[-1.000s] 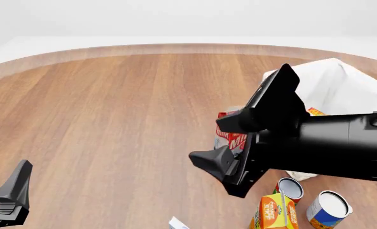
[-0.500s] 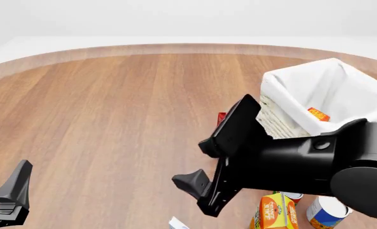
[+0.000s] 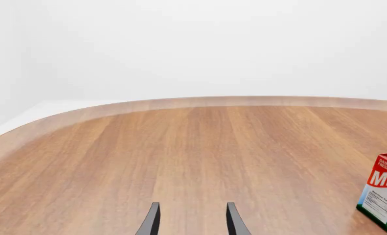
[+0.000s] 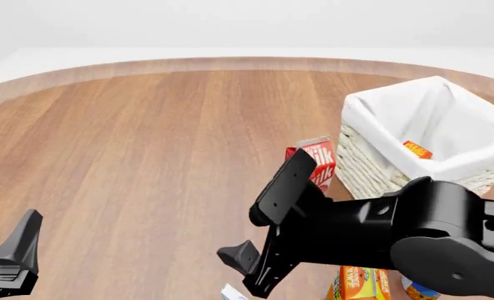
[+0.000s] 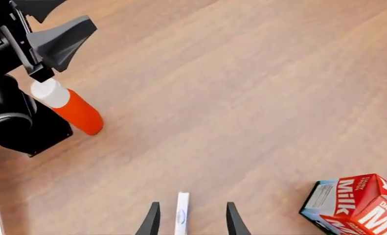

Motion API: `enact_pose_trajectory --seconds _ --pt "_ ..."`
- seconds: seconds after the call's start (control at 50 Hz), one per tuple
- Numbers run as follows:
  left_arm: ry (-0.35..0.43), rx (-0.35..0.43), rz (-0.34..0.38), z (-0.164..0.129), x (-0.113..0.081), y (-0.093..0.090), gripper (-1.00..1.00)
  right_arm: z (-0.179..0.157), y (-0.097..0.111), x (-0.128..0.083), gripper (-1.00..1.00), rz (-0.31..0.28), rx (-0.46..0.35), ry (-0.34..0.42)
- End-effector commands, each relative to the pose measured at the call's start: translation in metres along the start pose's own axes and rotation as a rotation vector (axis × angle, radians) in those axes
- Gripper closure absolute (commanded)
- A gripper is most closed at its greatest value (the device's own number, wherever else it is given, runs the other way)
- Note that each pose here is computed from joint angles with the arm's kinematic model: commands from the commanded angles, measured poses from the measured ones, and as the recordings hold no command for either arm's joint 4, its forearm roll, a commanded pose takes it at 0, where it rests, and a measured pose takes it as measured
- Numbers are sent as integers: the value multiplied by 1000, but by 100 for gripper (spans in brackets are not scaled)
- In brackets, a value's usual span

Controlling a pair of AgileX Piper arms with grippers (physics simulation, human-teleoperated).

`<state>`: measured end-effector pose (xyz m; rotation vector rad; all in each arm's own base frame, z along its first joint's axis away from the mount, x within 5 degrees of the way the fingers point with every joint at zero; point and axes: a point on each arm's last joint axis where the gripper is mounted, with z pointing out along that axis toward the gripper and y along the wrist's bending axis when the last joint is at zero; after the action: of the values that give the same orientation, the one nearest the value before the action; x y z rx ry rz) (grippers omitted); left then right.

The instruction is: Pick up the cream cheese box and the butter, and put them in the basket.

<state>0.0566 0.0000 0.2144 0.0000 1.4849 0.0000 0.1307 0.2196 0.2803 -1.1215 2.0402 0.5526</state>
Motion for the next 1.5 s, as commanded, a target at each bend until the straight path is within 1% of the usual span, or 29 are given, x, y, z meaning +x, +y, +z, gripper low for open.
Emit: enact_pose_trajectory --seconds 0.02,0.2,0.46,0.48,0.52,0.64,0.7,0.84,0.9,0.94,1.08,1.18,1.22,1.4,1.5 --pt "0 0 0 0 0 0 -100 7 1 5 -100 7 -2 16" --pt "0 0 0 0 0 0 -100 9 -2 7 -100 9 6 20" --pt "0 0 0 0 0 0 -100 15 -2 19 -100 28 6 43" --pt "0 0 0 0 0 0 -100 10 -2 17 -100 27 7 44" --pt "0 0 0 0 0 0 -100 9 -2 14 -100 28 6 46" --pt "0 0 0 0 0 0 -100 9 0 15 -100 27 2 51" --pt "0 0 0 0 0 0 -100 13 1 20 -100 25 -2 53" --pt "0 0 0 0 0 0 -100 11 -1 19 -100 31 3 57" --pt "0 0 0 0 0 0 -100 17 -1 22 -100 38 3 68" --pt "0 0 0 0 0 0 -100 21 0 29 -100 41 2 75" --pt "0 0 0 0 0 0 -100 24 1 28 -100 46 -1 86" --pt "0 0 0 0 0 0 -100 28 2 32 -100 48 -2 95" --pt "0 0 0 0 0 0 -100 34 4 35 -100 45 -7 105" --pt "0 0 0 0 0 0 -100 37 6 32 -100 24 -13 127" --pt "0 0 0 0 0 0 -100 39 2 35 -100 6 -4 146"
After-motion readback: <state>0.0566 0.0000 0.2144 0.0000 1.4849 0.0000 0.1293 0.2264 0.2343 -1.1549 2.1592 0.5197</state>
